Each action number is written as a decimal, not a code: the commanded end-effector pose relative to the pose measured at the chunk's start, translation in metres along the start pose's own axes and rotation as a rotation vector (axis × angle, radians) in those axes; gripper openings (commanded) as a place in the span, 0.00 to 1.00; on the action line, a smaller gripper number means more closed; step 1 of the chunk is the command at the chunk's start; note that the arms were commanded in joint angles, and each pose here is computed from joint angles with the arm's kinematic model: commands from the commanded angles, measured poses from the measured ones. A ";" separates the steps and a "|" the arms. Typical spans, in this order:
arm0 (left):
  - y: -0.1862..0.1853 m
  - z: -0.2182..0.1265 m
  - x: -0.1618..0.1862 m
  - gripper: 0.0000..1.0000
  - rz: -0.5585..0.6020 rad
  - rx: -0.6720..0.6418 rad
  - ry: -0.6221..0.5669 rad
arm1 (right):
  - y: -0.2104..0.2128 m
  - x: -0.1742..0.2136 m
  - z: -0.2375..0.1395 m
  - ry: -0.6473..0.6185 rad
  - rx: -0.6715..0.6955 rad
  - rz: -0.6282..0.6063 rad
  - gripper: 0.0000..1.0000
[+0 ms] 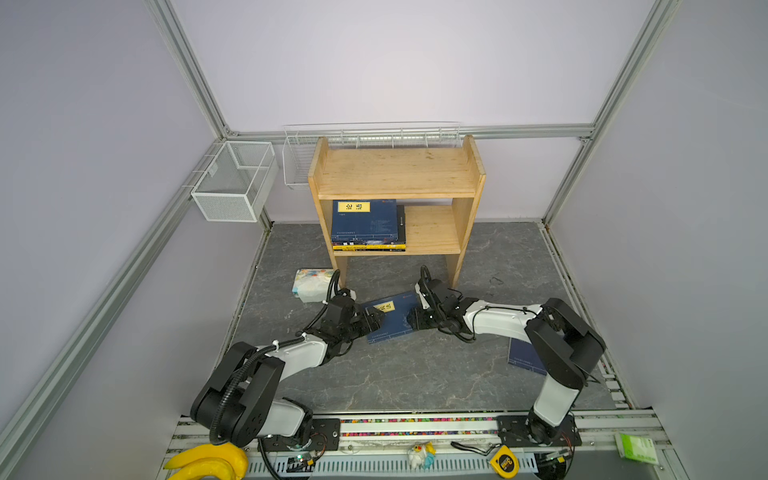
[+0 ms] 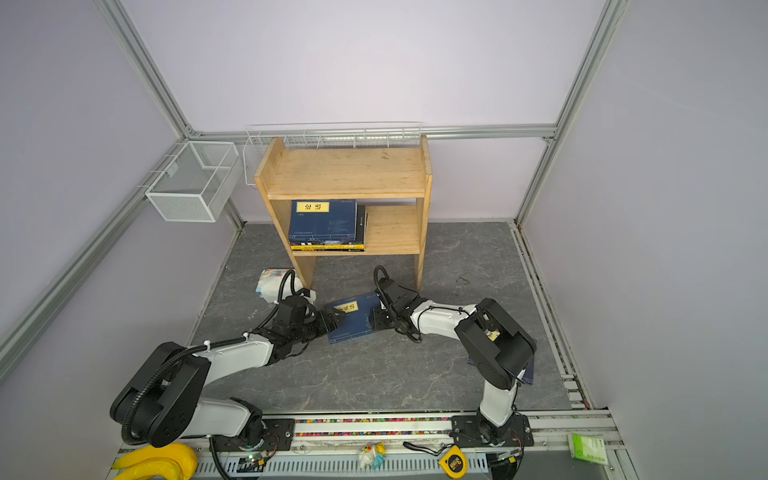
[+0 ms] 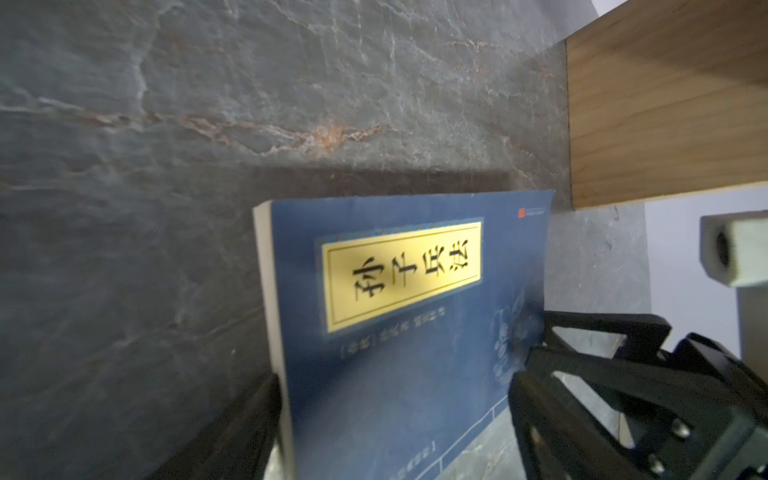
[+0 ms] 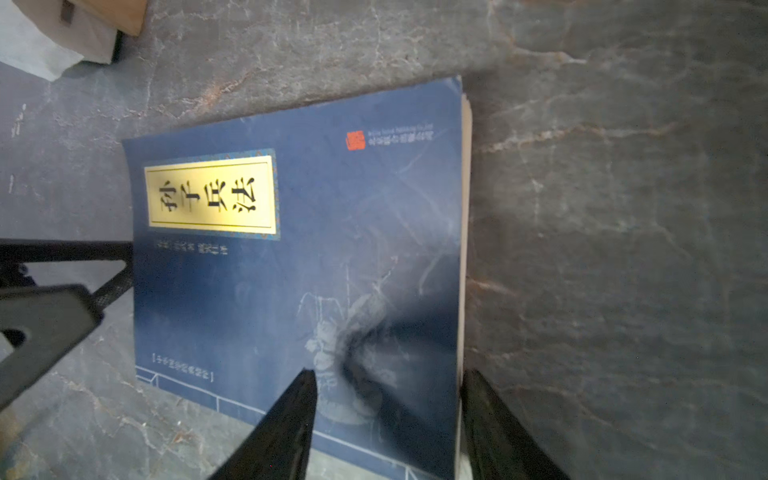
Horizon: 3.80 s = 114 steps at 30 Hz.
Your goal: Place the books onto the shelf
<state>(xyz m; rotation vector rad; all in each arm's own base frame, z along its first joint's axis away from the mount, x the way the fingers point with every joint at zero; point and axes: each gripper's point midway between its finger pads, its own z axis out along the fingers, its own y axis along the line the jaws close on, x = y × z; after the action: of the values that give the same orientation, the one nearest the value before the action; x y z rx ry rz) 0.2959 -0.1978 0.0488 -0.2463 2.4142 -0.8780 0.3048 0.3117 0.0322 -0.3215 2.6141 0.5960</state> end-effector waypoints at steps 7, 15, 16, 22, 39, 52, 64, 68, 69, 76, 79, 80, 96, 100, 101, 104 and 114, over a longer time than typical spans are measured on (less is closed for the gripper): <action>-0.023 -0.001 -0.028 0.82 0.022 0.048 -0.089 | 0.006 -0.005 0.025 0.067 -0.004 -0.079 0.51; -0.042 -0.023 -0.040 0.81 0.056 0.104 -0.146 | 0.003 0.007 0.041 0.130 -0.011 -0.101 0.48; -0.043 -0.023 -0.040 0.81 0.063 0.105 -0.142 | 0.004 0.008 0.042 0.134 -0.014 -0.102 0.48; -0.044 -0.017 -0.035 0.79 0.115 0.086 -0.084 | 0.004 0.009 0.049 0.145 -0.019 -0.100 0.46; -0.036 -0.009 -0.047 0.50 0.198 0.019 -0.124 | 0.016 -0.003 0.040 0.132 -0.114 -0.069 0.43; -0.053 -0.039 -0.057 0.04 0.213 0.048 -0.176 | 0.030 -0.037 0.009 0.054 -0.248 -0.001 0.51; -0.078 -0.099 -0.073 0.00 0.212 0.056 -0.242 | 0.037 -0.073 -0.074 -0.052 -0.495 0.212 0.83; -0.101 -0.129 -0.078 0.00 0.218 0.101 -0.240 | 0.047 -0.070 -0.101 -0.060 -0.574 0.252 0.87; -0.107 -0.138 -0.078 0.00 0.224 0.116 -0.235 | 0.052 -0.070 -0.109 -0.064 -0.605 0.255 0.87; -0.142 -0.185 -0.074 0.00 0.216 0.224 -0.203 | 0.079 -0.065 -0.138 -0.012 -0.792 0.319 0.91; -0.155 -0.201 -0.074 0.00 0.204 0.280 -0.210 | 0.079 -0.056 -0.142 0.015 -0.791 0.346 0.91; -0.160 -0.206 -0.074 0.00 0.203 0.299 -0.212 | 0.081 -0.056 -0.147 0.008 -0.797 0.341 0.92; -0.198 -0.256 -0.080 0.00 0.255 0.480 -0.304 | 0.116 -0.081 -0.216 -0.114 -0.993 0.329 0.62; -0.196 -0.250 -0.078 0.00 0.251 0.480 -0.289 | 0.120 -0.084 -0.223 -0.120 -1.030 0.337 0.51; -0.196 -0.249 -0.078 0.00 0.250 0.480 -0.285 | 0.121 -0.086 -0.225 -0.125 -1.036 0.333 0.48; -0.195 -0.245 -0.077 0.00 0.252 0.473 -0.277 | 0.122 -0.089 -0.229 -0.140 -1.041 0.327 0.39; -0.195 -0.252 -0.093 0.49 0.249 0.433 -0.345 | 0.108 -0.098 -0.273 -0.297 -0.763 0.136 0.11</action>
<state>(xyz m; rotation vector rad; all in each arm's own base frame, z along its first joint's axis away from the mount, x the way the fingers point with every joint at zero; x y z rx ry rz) 0.2307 -0.1813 0.3402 0.0439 1.9415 -1.0906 0.2648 0.3118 0.3169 -0.1661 2.0616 1.7590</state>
